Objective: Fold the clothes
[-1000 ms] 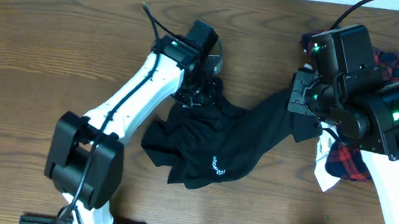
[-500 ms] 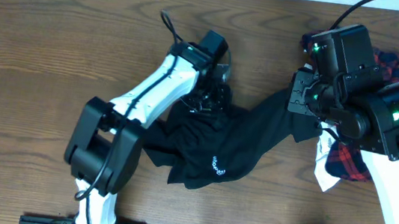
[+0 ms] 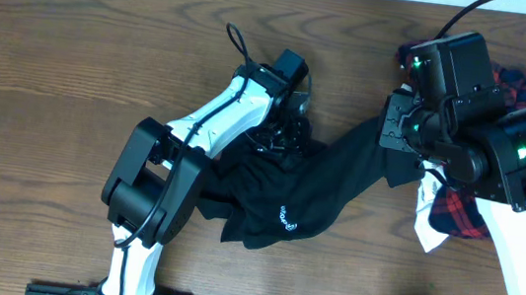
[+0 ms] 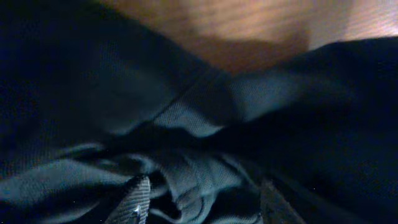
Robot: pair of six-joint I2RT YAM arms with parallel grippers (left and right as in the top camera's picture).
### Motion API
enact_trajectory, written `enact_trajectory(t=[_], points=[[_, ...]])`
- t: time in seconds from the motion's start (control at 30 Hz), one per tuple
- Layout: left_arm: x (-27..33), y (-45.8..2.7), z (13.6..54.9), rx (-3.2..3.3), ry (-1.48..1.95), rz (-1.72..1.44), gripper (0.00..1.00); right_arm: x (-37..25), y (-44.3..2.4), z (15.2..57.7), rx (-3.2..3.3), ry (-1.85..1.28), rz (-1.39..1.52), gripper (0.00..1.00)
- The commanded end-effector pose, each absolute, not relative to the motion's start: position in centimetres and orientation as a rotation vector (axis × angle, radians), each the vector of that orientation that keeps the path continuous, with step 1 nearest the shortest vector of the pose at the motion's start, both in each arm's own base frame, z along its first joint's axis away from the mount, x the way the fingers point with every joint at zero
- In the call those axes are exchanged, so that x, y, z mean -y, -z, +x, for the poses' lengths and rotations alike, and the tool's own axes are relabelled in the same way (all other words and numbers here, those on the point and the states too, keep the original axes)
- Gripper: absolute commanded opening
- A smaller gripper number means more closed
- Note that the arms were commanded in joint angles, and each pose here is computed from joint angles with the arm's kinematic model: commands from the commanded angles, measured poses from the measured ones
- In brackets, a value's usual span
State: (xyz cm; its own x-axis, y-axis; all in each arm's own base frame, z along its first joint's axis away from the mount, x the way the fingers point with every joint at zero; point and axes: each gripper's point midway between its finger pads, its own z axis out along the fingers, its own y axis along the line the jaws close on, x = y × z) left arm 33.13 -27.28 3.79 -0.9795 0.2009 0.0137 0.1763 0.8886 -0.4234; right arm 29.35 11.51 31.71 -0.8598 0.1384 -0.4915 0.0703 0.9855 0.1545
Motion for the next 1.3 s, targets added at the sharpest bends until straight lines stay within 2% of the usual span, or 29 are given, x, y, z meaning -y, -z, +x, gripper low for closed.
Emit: enact_trajectory(t=[0.0, 0.53, 0.63, 0.83, 0.9, 1.27], points=[[27.9, -3.4, 33.0, 2.983, -0.678, -0.315, 0.58, -11.6, -31.9, 29.4, -2.596, -0.162, 0.124, 0.01], [27.7, -2.1, 31.4, 2.947, -0.643, -0.319, 0.57, -11.6, -31.9, 29.4, -2.595, -0.162, 0.124, 0.01], [27.6, -2.1, 31.2, 2.942, -0.636, -0.315, 0.4, -11.6, -31.9, 29.4, -2.595, -0.162, 0.124, 0.01], [27.6, -2.1, 31.3, 2.943, -0.636, -0.316, 0.19, -11.6, -31.9, 29.4, -2.595, -0.162, 0.124, 0.01], [27.5, -2.1, 31.4, 2.944, -0.637, -0.312, 0.06, -11.6, -31.9, 29.4, -2.595, -0.162, 0.124, 0.01], [25.0, -4.4, 34.3, 3.052, -0.63, -0.246, 0.06, -11.6, -31.9, 29.4, -2.595, -0.161, 0.123, 0.01]])
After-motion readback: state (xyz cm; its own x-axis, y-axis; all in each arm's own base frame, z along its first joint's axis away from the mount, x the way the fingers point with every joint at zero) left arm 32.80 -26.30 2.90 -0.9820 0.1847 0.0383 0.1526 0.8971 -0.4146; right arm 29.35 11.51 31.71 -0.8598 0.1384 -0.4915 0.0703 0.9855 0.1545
